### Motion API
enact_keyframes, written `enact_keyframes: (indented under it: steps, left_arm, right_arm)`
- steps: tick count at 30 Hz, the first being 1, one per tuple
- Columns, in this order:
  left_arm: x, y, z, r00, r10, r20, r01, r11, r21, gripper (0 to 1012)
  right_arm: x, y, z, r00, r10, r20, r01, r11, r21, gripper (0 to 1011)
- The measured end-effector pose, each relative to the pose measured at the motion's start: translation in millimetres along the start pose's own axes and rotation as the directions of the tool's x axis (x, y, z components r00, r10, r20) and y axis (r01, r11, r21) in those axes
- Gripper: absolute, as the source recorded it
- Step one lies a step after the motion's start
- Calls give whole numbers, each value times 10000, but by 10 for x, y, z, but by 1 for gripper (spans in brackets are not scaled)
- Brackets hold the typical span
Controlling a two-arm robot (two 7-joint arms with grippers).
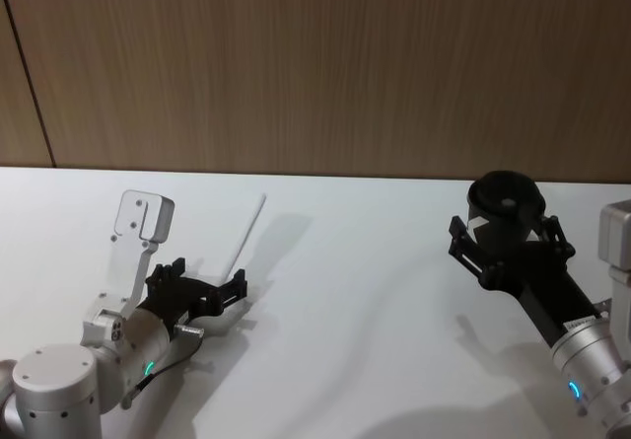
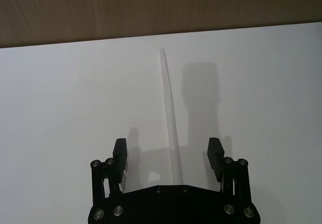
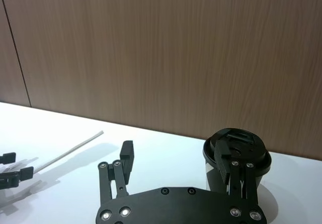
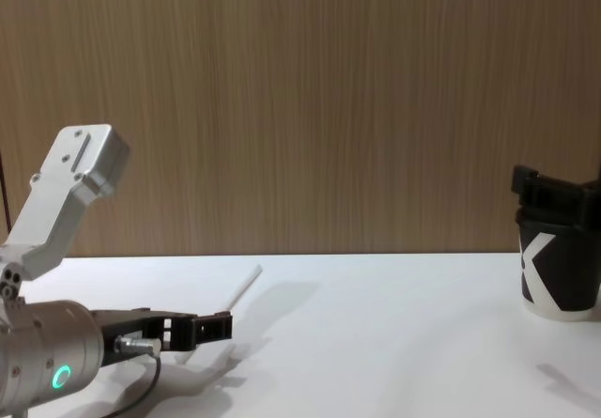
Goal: Pick up the straw with one hand, pass it to the other hand, and insert it into the cup.
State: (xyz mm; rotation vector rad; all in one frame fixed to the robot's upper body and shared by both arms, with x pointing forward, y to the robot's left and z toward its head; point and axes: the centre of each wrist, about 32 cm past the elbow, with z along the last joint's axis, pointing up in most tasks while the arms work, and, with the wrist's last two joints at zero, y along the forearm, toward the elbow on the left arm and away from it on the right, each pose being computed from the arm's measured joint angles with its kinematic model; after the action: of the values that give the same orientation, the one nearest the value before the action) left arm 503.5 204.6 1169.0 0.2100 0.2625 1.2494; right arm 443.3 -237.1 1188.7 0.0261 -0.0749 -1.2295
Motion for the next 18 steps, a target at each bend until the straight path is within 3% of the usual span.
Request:
enact_keyframes:
  steps: [9, 18]
  left_arm:
    - [-6, 2, -12, 9999, 88, -90, -87, 9999, 69, 1003]
    - [-9, 10, 9, 9999, 120, 35, -121, 9996, 258, 1003]
  right_arm:
    - [0, 0, 0, 10000, 1, 0, -1, 10000, 0, 1001]
    - [0, 0, 0, 10000, 1, 0, -1, 10000, 0, 1001]
